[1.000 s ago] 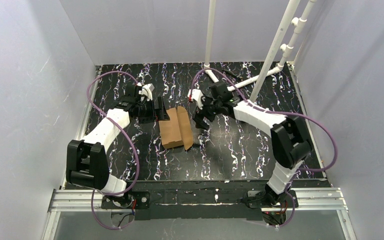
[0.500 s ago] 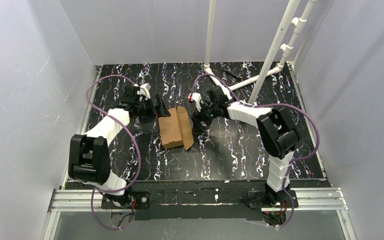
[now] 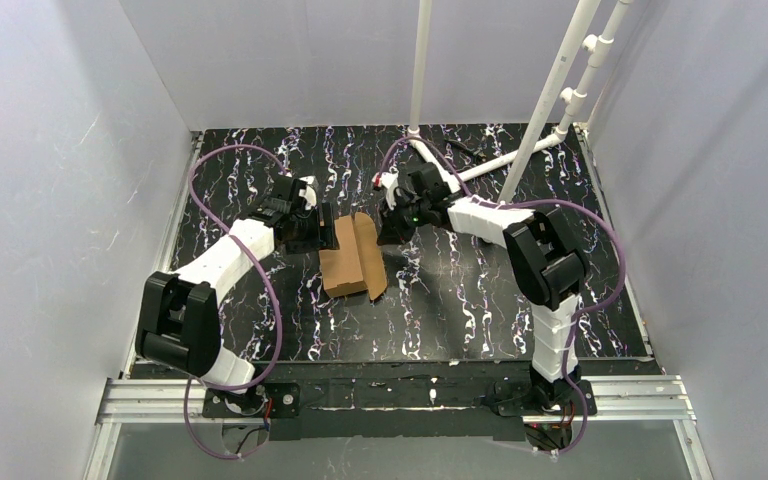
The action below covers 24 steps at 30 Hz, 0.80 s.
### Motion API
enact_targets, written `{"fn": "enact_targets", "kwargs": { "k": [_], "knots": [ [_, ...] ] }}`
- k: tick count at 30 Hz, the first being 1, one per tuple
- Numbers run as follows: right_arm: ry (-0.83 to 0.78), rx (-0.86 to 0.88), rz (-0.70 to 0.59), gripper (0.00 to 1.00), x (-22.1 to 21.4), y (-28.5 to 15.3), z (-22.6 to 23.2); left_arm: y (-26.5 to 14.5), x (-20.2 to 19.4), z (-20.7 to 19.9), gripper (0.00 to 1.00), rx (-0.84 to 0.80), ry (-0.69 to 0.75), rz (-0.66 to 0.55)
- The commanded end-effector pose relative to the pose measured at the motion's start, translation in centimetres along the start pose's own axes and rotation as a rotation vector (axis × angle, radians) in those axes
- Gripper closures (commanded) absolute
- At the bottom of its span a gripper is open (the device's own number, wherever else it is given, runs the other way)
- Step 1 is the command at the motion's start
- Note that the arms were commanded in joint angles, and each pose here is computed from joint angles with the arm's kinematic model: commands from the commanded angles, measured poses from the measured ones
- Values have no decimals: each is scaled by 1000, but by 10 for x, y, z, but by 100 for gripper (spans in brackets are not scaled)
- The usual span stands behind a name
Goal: Fold the paper box
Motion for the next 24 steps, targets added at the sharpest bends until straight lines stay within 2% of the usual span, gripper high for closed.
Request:
{"fn": "enact_targets", "kwargs": {
  "k": [1, 4, 6, 11, 16, 19, 20, 23, 24],
  "knots": [
    [56, 29, -36, 89, 11, 5, 29, -13, 8, 7, 40, 57, -15, -67],
    [79, 7, -19, 97, 5, 16, 47, -19, 10, 8, 56, 57, -24, -92],
    [87, -9, -9, 99, 2, 24, 56, -19, 6, 15, 61, 68, -48, -92],
    [124, -26, -17, 99, 5, 38, 77, -17, -1, 31, 62, 49, -127, -73],
    [142, 43, -29, 99, 3, 59, 118, -32, 6, 33, 61, 37, -101, -121],
    [110, 41, -10, 99, 6, 59, 121, -49, 14, 30, 50, 27, -44, -163],
    [98, 20, -13, 99, 10, 50, 113, -55, 17, 29, 43, 24, -25, -179],
    [8, -17, -16, 99, 15, 18, 89, -67, 29, 28, 4, -26, -38, -237],
    [-18, -19, 6, 99, 10, 7, 85, -68, 32, 29, 2, -55, -64, -245]
  ]
}}
Point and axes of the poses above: each gripper's point midway between its finger pads, its own y axis out along the fingers, its own z axis along the line the jaws close on, x = y × z, the point moved 5 cm from there along -y, back along the fingers, and after that the axes turned 5 degrees about -y, right-handed, at the moved point
